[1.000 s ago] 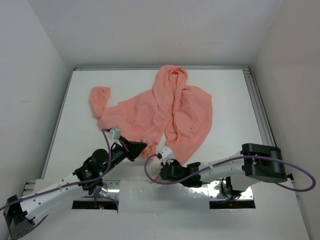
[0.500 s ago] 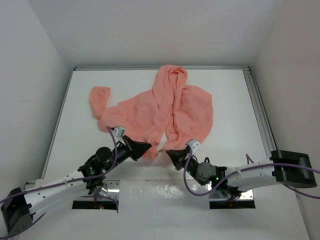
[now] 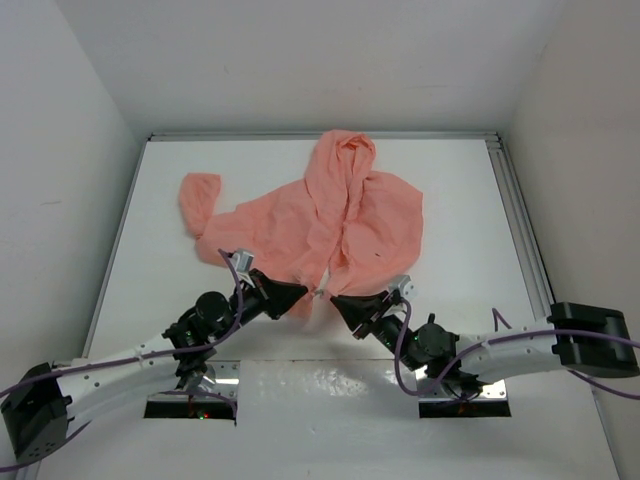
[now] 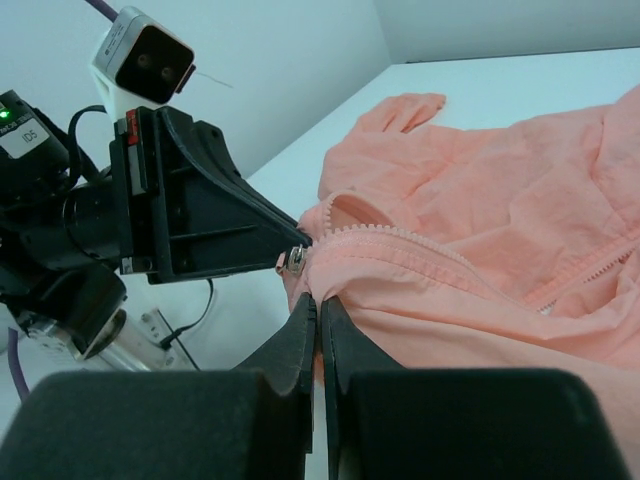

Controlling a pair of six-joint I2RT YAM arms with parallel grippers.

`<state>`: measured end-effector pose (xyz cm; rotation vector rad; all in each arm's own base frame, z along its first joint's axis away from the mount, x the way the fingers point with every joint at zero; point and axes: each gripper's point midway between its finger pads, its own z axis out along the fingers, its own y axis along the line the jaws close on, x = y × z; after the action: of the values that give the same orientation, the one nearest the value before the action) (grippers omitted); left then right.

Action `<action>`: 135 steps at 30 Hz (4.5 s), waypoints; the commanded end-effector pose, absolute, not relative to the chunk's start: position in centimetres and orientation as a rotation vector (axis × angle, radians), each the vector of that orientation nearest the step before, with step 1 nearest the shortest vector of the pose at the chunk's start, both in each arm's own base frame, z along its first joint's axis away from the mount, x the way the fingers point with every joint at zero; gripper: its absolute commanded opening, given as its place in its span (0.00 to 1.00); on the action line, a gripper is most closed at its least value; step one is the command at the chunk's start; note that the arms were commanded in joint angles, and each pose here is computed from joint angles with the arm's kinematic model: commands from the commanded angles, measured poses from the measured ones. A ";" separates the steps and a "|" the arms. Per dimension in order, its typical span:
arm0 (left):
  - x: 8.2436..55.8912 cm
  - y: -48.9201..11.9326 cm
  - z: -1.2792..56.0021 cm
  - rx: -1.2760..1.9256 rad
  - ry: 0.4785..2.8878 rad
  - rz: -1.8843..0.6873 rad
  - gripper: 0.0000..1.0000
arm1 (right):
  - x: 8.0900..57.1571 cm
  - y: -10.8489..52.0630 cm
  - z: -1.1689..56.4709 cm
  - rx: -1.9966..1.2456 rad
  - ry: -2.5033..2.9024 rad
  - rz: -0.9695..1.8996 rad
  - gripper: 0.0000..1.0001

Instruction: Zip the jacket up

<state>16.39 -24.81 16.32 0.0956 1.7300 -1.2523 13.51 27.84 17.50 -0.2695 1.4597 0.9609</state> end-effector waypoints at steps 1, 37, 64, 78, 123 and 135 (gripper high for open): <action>16.3 -25.7 20.6 0.121 1.602 -1.337 0.00 | 12.9 28.2 19.9 -0.240 1.394 1.052 0.00; 16.7 -23.1 25.5 0.161 1.526 -1.174 0.00 | 16.3 27.4 18.4 -0.180 1.458 0.774 0.00; 15.9 -26.6 24.0 0.258 1.567 -1.308 0.00 | 14.4 27.0 21.4 -0.193 1.343 0.965 0.00; 15.3 -27.1 22.8 0.282 1.634 -1.333 0.00 | 14.4 26.9 21.6 -0.195 1.335 0.965 0.00; 15.1 -27.1 21.8 0.282 1.726 -1.318 0.00 | 16.1 28.0 20.1 -0.224 1.421 0.782 0.00; 15.5 -27.1 21.2 0.274 1.753 -1.288 0.00 | 16.5 27.5 19.2 -0.222 1.444 0.730 0.00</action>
<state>14.94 -26.88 18.75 0.2815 1.8184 -1.2804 16.15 27.61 18.01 -0.2673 1.4638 0.7205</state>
